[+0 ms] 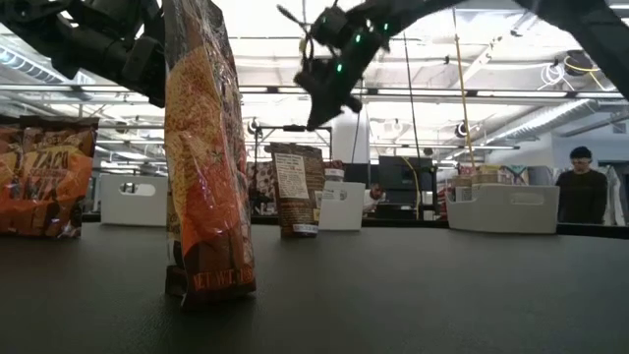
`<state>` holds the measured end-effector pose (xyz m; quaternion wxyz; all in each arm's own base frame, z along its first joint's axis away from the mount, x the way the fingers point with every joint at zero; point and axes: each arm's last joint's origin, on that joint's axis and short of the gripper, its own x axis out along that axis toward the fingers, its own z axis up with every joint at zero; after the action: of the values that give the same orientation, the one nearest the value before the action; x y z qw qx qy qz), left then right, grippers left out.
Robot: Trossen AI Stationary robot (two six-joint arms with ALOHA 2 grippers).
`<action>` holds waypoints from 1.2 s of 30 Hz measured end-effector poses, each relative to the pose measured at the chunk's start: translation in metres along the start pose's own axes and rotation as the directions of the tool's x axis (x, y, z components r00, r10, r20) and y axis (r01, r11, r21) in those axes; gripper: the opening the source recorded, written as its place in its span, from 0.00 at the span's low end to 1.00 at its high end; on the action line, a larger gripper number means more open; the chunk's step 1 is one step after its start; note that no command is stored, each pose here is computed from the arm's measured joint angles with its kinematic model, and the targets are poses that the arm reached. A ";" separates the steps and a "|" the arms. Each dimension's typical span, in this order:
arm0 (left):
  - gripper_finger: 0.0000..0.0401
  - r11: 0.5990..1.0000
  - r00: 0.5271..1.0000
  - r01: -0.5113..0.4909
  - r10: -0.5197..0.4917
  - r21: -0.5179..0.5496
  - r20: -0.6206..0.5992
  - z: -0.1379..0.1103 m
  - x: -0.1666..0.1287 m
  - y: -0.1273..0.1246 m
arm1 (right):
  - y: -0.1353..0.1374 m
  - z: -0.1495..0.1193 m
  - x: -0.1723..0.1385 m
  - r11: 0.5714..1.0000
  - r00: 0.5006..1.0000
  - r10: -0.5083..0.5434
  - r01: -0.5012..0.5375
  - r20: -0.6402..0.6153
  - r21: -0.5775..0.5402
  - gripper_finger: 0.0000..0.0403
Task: Sort spices by type
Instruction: Put the white seasoning bottle into the right white bin
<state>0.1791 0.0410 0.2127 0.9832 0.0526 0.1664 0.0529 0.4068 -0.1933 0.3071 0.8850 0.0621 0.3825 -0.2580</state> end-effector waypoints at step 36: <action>0.84 0.981 0.980 -0.192 0.192 -0.004 0.059 0.005 -0.043 -0.023 | 0.289 -0.085 -0.004 0.651 0.543 0.745 -0.470 0.387 -0.596 0.09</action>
<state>0.1422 0.0123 0.2279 0.9780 0.0708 0.1317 0.1456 0.4953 0.0832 0.2247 0.9805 -0.0845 0.0779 0.1593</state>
